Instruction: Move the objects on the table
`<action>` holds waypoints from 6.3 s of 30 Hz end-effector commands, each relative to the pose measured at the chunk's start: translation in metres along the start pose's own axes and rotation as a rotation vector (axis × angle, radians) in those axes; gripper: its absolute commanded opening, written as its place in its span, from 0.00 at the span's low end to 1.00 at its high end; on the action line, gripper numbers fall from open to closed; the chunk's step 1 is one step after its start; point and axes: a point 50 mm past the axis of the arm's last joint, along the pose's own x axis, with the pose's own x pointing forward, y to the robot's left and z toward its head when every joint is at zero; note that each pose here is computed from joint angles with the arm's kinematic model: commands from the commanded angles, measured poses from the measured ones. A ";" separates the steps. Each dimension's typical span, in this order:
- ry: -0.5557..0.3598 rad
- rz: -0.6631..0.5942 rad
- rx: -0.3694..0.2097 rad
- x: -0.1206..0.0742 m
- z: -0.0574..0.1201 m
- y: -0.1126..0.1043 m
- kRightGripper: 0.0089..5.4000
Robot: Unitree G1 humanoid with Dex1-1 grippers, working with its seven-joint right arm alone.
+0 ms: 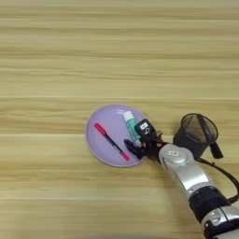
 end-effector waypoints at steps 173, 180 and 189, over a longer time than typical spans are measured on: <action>0.019 -0.316 0.204 -0.056 -0.008 -0.027 0.66; -0.008 -0.321 0.194 -0.065 0.001 -0.026 0.82; -0.022 -0.319 0.183 -0.076 0.005 -0.024 0.98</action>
